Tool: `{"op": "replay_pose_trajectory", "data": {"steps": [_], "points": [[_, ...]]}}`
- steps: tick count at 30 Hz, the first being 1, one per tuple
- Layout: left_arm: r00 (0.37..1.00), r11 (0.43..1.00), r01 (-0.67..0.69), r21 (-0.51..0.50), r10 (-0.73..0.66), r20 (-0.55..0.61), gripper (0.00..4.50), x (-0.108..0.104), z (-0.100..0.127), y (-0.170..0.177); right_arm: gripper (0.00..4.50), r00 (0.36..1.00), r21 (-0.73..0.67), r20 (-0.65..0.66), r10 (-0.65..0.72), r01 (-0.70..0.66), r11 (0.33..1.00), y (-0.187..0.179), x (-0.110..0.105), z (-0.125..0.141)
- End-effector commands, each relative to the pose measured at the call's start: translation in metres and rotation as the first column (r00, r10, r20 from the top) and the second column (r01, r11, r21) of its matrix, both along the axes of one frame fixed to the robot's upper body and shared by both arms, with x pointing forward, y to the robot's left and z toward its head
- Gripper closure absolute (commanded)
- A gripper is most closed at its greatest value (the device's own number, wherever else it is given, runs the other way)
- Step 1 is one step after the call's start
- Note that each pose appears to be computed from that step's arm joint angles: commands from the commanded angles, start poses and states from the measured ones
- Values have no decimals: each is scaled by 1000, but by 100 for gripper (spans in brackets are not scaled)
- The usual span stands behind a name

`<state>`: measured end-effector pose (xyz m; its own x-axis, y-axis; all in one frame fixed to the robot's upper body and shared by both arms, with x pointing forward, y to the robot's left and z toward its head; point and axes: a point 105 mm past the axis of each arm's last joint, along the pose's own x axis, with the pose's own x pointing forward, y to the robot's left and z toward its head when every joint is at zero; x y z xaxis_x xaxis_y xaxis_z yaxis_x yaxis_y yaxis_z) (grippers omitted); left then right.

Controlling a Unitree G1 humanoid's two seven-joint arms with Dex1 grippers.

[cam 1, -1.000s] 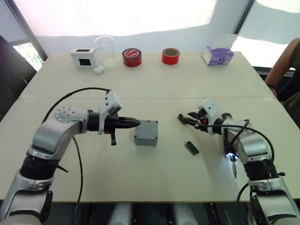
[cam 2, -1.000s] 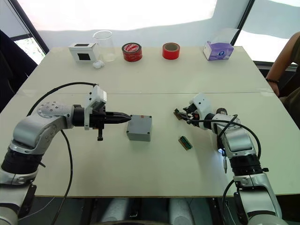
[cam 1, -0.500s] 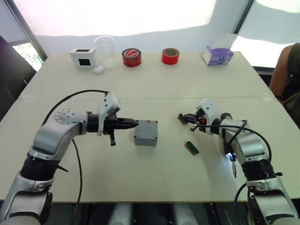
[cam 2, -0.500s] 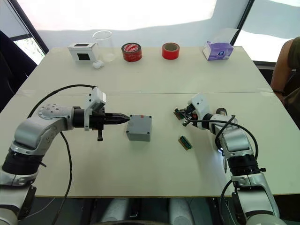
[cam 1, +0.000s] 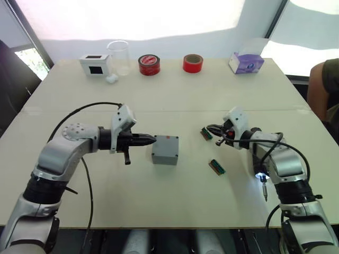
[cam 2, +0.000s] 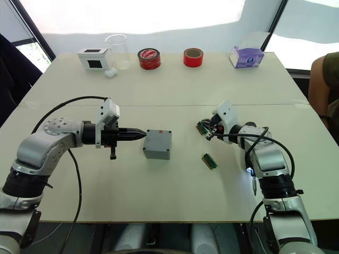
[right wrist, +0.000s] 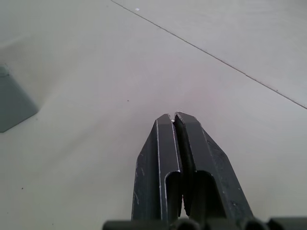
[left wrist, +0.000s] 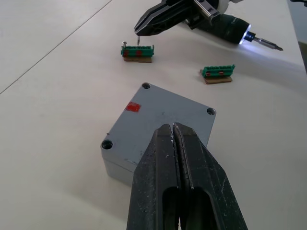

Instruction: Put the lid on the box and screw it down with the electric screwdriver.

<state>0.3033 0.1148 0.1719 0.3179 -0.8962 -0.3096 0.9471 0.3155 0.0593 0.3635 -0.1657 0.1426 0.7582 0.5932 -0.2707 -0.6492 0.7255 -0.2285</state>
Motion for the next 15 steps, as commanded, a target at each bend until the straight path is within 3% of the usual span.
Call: {"op": "replay_pose_trajectory", "data": {"steps": [1, 5, 9, 15], "points": [[999, 1000, -7, -21, 8, 35, 450, 1, 9, 1, 448, 992, 4, 118, 38, -39, 999, 7, -3, 36], [998, 997, -45, -57, 47, 34, 450, 5, 17, 7, 448, 976, 60, 137, 171, -181, 982, 45, -20, 50], [996, 996, -81, -31, 82, 33, 450, 7, 15, 21, 448, 946, 74, 132, 296, -307, 949, 88, -43, 47], [996, 996, -82, -33, 83, 27, 450, 6, 13, 20, 448, 944, 96, 106, 313, -323, 942, 102, -47, 40]]}}
